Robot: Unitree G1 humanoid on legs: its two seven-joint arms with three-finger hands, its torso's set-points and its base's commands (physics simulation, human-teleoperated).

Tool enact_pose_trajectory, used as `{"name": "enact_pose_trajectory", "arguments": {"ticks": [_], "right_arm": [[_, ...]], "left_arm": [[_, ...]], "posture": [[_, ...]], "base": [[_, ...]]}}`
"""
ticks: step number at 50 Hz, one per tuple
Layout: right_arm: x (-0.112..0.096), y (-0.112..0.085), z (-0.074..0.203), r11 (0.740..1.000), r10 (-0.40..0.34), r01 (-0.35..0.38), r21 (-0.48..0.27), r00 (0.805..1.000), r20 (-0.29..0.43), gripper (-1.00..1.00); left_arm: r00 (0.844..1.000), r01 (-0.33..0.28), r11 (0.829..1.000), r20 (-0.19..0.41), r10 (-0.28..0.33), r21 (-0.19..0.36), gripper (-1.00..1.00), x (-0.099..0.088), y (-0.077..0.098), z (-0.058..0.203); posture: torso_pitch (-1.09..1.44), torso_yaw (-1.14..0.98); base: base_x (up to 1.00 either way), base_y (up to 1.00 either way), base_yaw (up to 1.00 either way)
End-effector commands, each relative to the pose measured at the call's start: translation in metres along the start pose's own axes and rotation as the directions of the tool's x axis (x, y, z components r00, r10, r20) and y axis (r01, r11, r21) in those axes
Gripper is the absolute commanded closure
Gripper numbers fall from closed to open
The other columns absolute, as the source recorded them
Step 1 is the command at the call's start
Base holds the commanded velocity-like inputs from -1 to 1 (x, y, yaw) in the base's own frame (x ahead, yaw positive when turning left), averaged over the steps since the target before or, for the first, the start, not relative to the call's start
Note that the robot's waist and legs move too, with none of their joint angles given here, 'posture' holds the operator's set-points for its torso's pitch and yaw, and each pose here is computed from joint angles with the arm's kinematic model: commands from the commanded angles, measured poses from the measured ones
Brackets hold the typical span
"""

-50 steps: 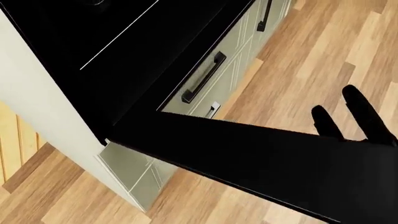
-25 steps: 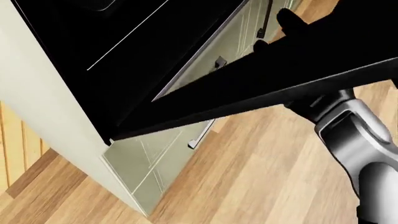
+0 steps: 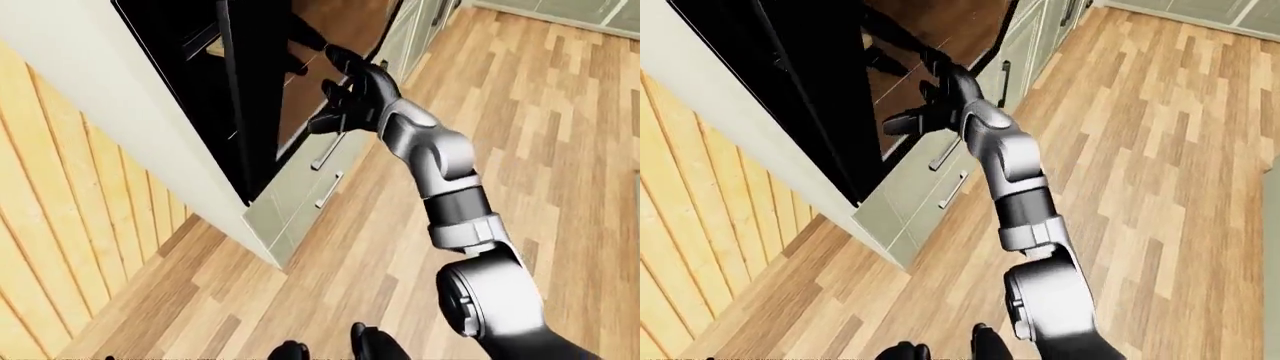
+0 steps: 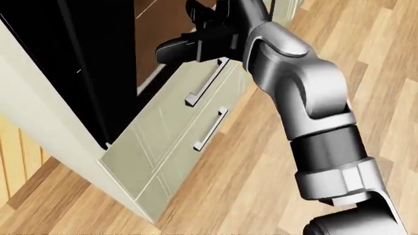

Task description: Close the oven door.

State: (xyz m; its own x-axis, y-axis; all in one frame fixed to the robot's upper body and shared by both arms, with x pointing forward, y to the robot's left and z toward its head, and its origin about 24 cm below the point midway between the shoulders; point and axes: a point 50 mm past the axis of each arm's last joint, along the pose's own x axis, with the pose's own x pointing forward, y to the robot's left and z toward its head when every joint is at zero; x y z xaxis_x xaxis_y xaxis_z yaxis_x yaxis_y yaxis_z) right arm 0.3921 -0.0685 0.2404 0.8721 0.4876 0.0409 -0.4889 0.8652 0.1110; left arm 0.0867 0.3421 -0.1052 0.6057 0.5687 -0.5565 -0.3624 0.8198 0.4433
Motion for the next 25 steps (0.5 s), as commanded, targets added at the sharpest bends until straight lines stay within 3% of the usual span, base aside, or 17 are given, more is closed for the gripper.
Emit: {"name": "enact_pose_trajectory", "arguments": {"ticks": [1, 14, 25], "right_arm": [[0.003, 0.008, 0.028, 0.997, 0.027, -0.019, -0.074, 0.994, 0.102, -1.00], [0.035, 0.031, 0.016, 0.959, 0.036, -0.029, -0.283, 0.999, 0.021, -1.00], [0.046, 0.073, 0.014, 0.946, 0.096, -0.087, -0.314, 0.995, 0.014, -1.00]], "left_arm": [[0.999, -0.037, 0.999, 0.032, 0.037, 0.000, -1.00, 0.002, 0.010, 0.005], [0.999, -0.035, 0.999, 0.031, 0.035, -0.004, -1.00, 0.001, 0.010, 0.005], [0.999, -0.036, 0.999, 0.030, 0.036, -0.012, -1.00, 0.002, 0.011, 0.005]], "posture": [[0.35, 0.00], [0.35, 0.00], [0.35, 0.00]], "base": [[0.00, 0.00, 0.00], [0.00, 0.00, 0.00], [0.00, 0.00, 0.00]]}}
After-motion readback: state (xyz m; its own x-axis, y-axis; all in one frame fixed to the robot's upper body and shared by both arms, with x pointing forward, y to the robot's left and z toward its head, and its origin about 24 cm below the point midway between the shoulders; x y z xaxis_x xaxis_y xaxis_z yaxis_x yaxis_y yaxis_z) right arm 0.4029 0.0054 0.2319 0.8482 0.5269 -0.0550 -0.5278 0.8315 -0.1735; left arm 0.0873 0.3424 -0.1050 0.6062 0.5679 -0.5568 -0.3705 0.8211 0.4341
